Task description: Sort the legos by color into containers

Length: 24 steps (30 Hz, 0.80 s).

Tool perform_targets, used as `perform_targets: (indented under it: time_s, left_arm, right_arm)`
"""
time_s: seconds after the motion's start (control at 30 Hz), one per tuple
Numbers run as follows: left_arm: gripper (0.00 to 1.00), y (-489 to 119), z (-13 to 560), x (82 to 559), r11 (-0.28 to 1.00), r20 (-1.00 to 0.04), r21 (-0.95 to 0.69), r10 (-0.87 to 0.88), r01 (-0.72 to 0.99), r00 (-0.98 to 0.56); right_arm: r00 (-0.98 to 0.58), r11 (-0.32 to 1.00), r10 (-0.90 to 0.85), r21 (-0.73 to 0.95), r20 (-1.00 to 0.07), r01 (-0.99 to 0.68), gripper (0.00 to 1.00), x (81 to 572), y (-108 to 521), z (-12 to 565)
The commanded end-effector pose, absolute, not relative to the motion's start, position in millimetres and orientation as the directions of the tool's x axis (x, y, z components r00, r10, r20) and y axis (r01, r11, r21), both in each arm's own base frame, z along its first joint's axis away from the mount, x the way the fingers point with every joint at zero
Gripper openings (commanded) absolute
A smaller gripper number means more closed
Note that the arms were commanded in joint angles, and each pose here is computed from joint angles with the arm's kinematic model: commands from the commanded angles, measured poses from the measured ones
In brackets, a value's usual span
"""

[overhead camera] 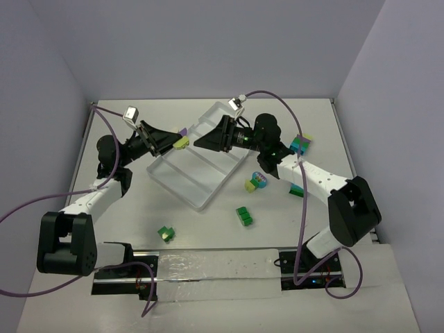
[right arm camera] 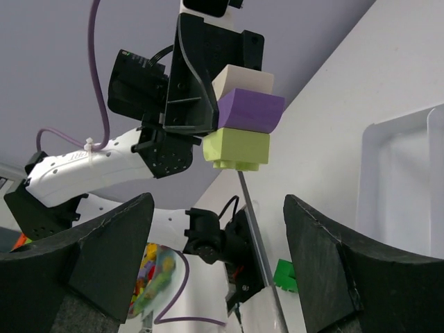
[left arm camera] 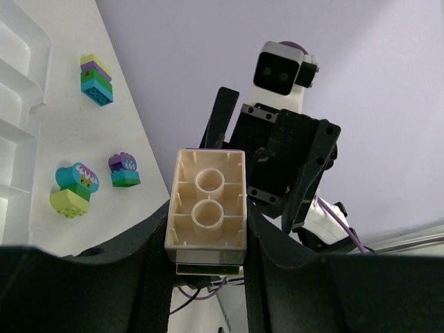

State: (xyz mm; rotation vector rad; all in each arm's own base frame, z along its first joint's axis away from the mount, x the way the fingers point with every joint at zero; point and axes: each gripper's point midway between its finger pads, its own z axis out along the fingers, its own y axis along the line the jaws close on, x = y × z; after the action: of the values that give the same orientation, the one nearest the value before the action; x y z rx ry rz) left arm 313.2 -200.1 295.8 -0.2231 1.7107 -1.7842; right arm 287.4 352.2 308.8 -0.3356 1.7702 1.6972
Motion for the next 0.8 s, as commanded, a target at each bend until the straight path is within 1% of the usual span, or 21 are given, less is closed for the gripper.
perform_targets:
  time_s: [0.0, 0.27, 0.5, 0.77]
  left_arm:
    - [0.00, -203, 321, 313, 0.044, -0.378, -0.902, -0.561, 0.429, -0.737]
    - [0.00, -205, 311, 315, 0.027, -0.358, -0.909, -0.558, 0.415, -0.748]
    - [0.00, -208, 310, 317, 0.042, -0.369, -0.908, -0.549, 0.417, -0.750]
    - [0.00, -209, 309, 313, 0.046, -0.375, -0.906, -0.548, 0.421, -0.748]
  right_arm:
    - [-0.745, 0.027, 0.254, 0.774, -0.617, -0.632, 0.80, 283, 360, 327]
    - [-0.776, -0.017, 0.208, 0.791, -0.595, -0.611, 0.77, 286, 378, 322]
    - [-0.781, -0.033, 0.202, 0.793, -0.591, -0.609, 0.69, 288, 385, 321]
    - [-0.786, -0.057, 0.204, 0.795, -0.584, -0.605, 0.64, 290, 390, 326]
